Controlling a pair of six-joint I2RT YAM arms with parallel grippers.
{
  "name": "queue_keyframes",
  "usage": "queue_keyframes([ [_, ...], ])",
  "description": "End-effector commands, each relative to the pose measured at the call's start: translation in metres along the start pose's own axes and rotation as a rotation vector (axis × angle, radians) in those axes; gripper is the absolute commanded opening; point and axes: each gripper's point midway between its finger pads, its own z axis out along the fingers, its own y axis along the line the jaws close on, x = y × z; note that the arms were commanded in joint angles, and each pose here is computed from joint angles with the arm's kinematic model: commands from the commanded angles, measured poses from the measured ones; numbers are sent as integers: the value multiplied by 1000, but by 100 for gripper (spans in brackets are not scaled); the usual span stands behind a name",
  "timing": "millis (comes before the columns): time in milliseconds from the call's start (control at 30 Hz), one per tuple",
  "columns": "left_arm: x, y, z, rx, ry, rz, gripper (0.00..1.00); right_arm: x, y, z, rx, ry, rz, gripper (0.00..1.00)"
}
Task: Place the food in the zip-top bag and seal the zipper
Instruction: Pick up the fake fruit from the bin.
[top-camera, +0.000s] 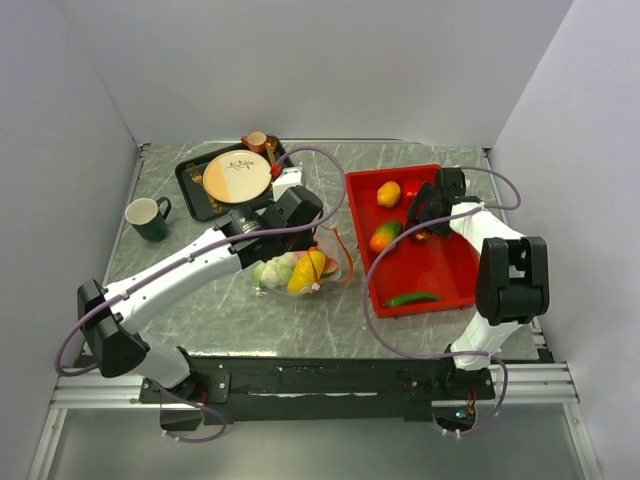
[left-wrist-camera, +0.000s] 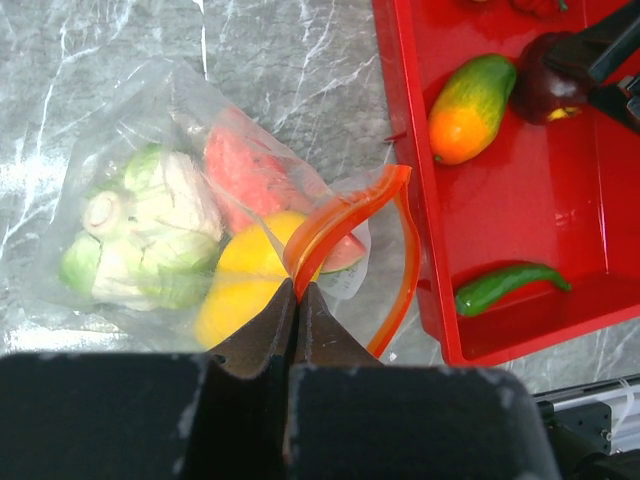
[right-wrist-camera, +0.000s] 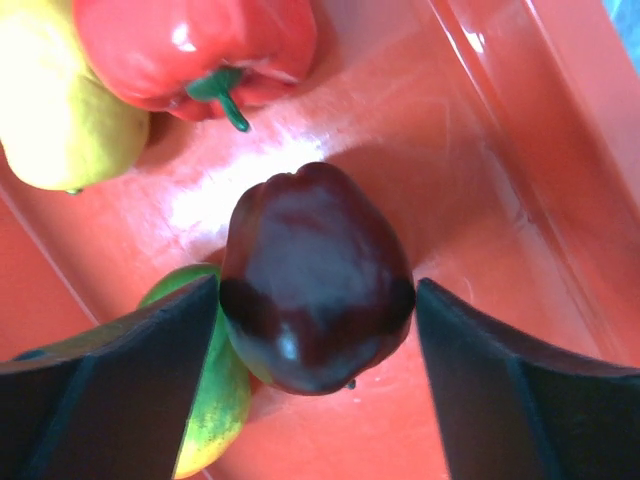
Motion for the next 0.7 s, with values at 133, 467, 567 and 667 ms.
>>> queue_keyframes([
  [133,-14,-7,-12,66,-38,-23,2,-19,9,-12,-59,-59,6,56],
  [467,-13,-8,-15,90,-42,-29,1,-31,10,-58,-104,-166,2,28],
  [567,-13,-9,-15,98,-38,-33,1,-39,16,-101,-183,-249,2,28],
  [667,-12,-11,-14,105,-34,-28,1,-27,37,-137,-341,-243,-16,28],
])
